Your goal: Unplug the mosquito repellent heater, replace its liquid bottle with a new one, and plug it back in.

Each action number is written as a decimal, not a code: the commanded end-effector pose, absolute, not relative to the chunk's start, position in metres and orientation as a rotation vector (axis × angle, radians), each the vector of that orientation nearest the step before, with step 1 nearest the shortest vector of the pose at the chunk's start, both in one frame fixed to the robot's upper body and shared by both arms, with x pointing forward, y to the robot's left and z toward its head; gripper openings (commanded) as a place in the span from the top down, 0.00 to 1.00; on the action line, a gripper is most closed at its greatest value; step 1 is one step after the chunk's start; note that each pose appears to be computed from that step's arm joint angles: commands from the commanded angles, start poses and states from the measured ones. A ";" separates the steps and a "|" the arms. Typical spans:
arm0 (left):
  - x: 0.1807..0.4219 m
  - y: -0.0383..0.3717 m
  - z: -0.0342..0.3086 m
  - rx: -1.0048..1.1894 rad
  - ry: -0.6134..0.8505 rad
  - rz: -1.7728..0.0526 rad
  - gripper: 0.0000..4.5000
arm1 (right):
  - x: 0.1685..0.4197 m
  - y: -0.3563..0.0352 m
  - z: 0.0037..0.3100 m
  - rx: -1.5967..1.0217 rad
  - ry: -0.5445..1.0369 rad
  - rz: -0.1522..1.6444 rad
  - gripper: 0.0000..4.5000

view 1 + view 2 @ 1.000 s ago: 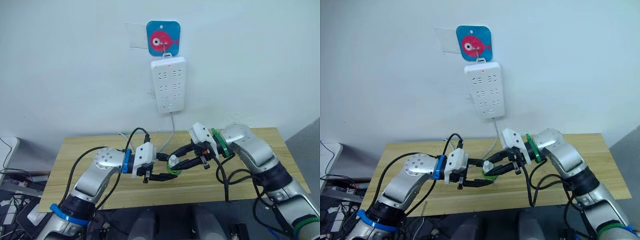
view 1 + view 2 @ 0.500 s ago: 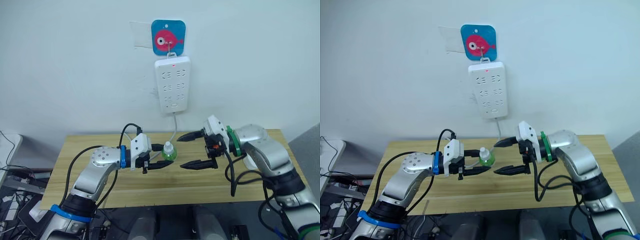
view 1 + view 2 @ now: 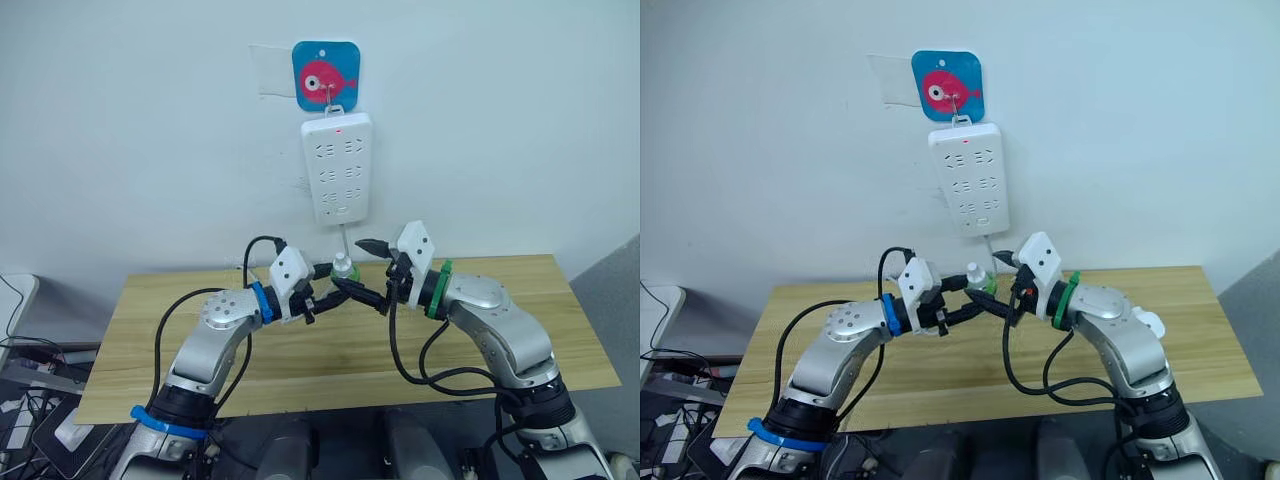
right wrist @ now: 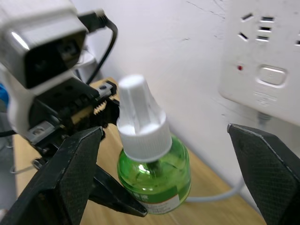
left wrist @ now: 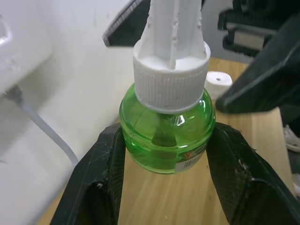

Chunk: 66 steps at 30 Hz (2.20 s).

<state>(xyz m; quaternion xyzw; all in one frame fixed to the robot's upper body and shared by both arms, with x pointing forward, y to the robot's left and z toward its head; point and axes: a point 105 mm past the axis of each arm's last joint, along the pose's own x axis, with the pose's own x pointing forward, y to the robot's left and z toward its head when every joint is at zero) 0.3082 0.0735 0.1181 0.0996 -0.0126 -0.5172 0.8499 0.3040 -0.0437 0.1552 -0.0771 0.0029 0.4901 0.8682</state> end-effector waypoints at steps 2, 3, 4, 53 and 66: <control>0.308 0.070 0.129 0.213 -0.074 -1.095 0.52 | 0.301 -0.038 0.165 -0.172 -0.039 1.049 0.21; 0.309 0.071 0.129 0.216 -0.075 -1.094 0.52 | 0.301 -0.038 0.165 -0.170 -0.038 1.052 0.30; 0.309 0.071 0.129 0.220 -0.074 -1.094 0.52 | 0.301 -0.037 0.165 -0.169 -0.040 1.056 0.37; 0.290 0.072 0.113 0.233 0.003 -1.221 0.52 | 0.283 -0.035 0.168 -0.226 -0.032 1.230 0.01; 0.288 0.073 0.114 0.247 0.012 -1.237 0.52 | 0.318 -0.052 0.171 -0.284 -0.043 1.070 0.01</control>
